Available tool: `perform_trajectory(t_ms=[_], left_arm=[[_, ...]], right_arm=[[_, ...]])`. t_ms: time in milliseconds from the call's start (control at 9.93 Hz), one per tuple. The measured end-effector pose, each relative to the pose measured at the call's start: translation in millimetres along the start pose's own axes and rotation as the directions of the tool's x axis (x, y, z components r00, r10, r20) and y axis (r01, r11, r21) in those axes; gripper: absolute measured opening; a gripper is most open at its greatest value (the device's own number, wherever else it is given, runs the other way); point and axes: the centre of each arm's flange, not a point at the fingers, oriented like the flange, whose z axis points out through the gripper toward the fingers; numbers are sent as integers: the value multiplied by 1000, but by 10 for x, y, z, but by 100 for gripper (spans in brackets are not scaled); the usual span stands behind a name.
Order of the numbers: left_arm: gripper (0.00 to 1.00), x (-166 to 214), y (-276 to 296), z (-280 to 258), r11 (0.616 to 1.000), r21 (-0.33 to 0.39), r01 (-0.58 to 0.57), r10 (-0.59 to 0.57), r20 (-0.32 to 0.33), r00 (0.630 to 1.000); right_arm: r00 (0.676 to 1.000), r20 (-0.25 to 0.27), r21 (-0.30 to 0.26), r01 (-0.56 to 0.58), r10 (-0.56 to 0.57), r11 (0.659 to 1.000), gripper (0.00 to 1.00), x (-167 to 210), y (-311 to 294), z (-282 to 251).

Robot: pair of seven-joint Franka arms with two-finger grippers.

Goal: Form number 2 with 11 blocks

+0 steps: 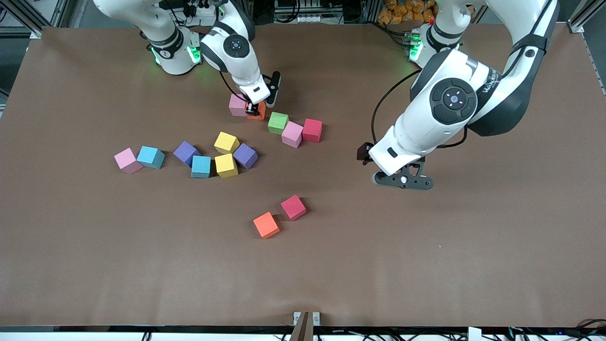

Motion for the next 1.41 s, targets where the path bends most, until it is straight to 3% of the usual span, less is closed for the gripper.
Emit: perform_trajectory(t_ms=[705, 1108, 1410], left_arm=[[100, -9, 23, 4, 1000, 0, -4, 4, 0, 1000], [100, -9, 24, 5, 1000, 0, -4, 4, 1, 1000], [100, -9, 24, 5, 1000, 0, -4, 4, 1, 1000]], right_arm=[[1000, 5, 2, 5, -5, 1000, 53, 6, -36, 2], [1000, 13, 6, 7, -7, 1000, 100, -4, -49, 14], [1000, 12, 5, 7, -7, 1000, 100, -2, -48, 8]])
